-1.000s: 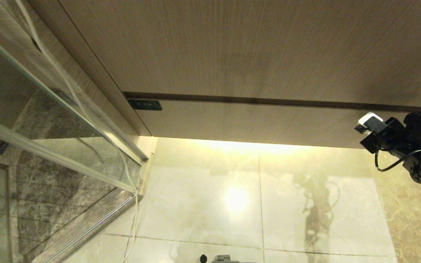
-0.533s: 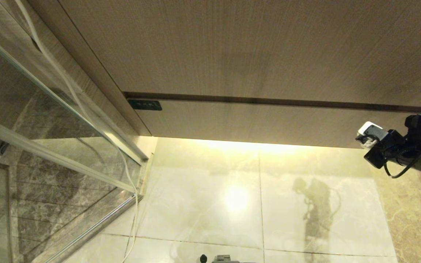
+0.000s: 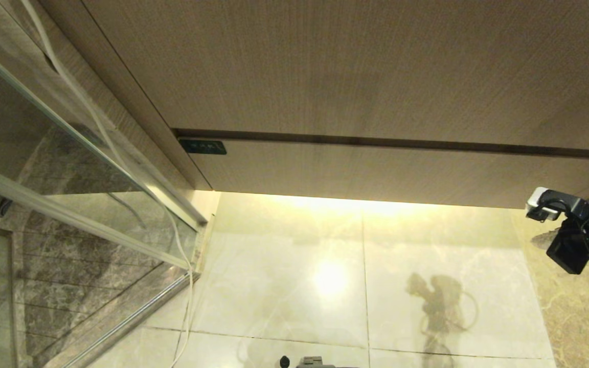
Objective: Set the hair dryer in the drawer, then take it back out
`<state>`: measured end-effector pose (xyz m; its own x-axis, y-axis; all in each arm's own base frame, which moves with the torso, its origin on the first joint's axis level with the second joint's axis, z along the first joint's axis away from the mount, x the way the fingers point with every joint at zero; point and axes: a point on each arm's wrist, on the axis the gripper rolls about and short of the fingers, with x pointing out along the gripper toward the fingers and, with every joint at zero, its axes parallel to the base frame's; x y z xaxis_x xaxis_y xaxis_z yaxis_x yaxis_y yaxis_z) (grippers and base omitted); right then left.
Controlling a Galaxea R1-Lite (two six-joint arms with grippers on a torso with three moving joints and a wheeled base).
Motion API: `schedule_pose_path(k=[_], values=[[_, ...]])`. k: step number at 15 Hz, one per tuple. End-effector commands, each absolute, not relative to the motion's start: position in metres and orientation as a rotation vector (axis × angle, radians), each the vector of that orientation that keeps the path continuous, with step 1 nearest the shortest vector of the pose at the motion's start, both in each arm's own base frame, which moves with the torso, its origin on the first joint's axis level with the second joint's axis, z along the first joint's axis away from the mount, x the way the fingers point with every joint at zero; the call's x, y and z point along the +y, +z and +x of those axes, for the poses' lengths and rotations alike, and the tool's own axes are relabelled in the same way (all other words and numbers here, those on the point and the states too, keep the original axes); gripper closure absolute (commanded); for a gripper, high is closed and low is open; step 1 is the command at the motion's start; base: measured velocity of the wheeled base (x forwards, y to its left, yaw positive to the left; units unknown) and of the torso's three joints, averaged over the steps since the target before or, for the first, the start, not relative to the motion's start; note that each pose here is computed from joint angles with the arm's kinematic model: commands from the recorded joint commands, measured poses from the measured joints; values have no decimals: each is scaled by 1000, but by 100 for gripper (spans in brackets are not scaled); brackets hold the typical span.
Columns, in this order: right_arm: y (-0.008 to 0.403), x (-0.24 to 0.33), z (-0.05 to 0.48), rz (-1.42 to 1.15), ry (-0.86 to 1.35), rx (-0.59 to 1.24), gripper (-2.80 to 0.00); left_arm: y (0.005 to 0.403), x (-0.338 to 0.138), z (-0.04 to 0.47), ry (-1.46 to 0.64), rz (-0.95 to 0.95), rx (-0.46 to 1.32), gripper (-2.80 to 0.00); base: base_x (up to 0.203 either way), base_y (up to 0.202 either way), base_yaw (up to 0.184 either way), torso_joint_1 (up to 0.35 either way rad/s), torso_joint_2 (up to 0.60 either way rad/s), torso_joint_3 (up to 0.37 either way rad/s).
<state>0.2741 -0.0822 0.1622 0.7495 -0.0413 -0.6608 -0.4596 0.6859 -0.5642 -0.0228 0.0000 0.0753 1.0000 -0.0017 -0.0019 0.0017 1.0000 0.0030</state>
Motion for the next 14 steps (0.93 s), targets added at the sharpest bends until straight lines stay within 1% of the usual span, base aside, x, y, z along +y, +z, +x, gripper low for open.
schedule_pose_path(k=[1, 3, 5, 8, 10, 12, 14], values=[[191, -71, 239, -822, 223, 634, 0, 75, 0, -23, -2, 3, 2, -280, 0, 0, 0, 0, 0, 0], [197, -61, 208, -812, 203, 610, 0, 75, 0, -23, -2, 3, 2, -280, 0, 0, 0, 0, 0, 0], [193, -50, 182, -756, 192, 598, 0, 75, 0, -23, -2, 3, 2, -280, 0, 0, 0, 0, 0, 0], [200, -37, 141, -751, 107, 511, 0, 75, 0, -23, -2, 3, 2, -280, 0, 0, 0, 0, 0, 0], [202, -28, 111, -732, 83, 500, 0, 75, 0, -23, -2, 3, 2, -280, 0, 0, 0, 0, 0, 0], [200, -15, 75, -685, 97, 490, 0, 75, 0, -23, -2, 3, 2, -280, 0, 0, 0, 0, 0, 0], [187, -4, 41, -602, 113, 448, 0, 75, 0, -23, -2, 3, 2, -280, 0, 0, 0, 0, 0, 0]])
